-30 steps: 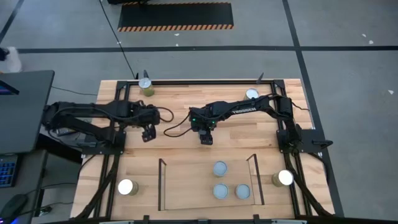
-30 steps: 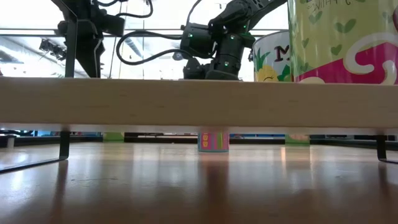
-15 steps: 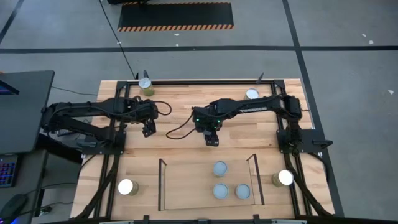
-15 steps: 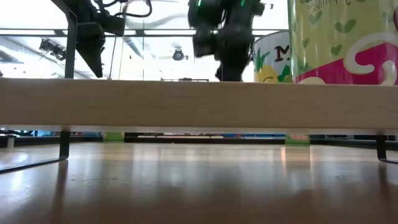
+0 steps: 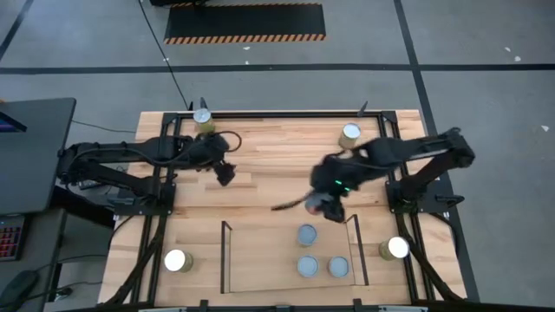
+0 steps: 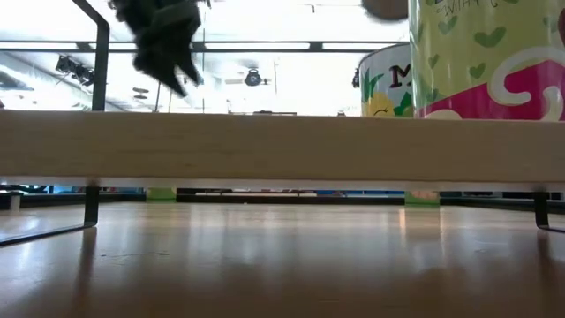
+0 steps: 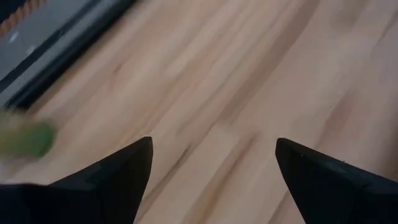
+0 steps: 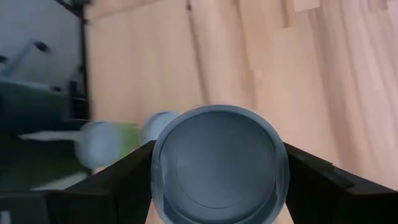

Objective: Pick and place cans onto a shelf
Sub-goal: Put the canned mixed corn on the shelf

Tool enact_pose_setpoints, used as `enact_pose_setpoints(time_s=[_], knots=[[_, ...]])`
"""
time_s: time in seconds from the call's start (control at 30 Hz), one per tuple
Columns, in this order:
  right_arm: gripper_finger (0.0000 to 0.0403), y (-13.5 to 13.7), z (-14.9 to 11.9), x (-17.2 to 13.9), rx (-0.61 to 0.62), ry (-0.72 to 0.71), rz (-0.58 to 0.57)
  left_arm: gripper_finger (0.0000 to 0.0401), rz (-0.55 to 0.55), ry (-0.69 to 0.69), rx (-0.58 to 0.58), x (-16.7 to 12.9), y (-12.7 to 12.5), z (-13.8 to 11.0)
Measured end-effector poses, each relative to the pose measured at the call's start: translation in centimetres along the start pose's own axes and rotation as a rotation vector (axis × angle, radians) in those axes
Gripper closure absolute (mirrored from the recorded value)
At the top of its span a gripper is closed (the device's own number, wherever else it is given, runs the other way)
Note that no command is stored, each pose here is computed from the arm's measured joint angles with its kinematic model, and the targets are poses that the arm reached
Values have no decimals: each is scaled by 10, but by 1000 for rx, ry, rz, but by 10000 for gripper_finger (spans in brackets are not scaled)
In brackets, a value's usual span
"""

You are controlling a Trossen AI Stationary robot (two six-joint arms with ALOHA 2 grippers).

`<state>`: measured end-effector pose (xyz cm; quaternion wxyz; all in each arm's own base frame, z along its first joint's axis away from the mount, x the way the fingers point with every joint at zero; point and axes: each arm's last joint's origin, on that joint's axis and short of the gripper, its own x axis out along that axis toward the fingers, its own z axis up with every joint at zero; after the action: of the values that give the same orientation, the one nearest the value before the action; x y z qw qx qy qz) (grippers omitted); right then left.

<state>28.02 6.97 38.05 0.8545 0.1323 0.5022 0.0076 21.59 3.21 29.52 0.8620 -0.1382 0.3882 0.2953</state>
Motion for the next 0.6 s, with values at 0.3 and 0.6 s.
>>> enact_pose_setpoints(time_s=[0.3,0.6], knots=[[110,52,-49,-31,122,72,117,55,-50,-210,-62,0,-2,23],[110,80,-72,16,116,167,-42,55,-54,-176,-1,0,-2,20]])
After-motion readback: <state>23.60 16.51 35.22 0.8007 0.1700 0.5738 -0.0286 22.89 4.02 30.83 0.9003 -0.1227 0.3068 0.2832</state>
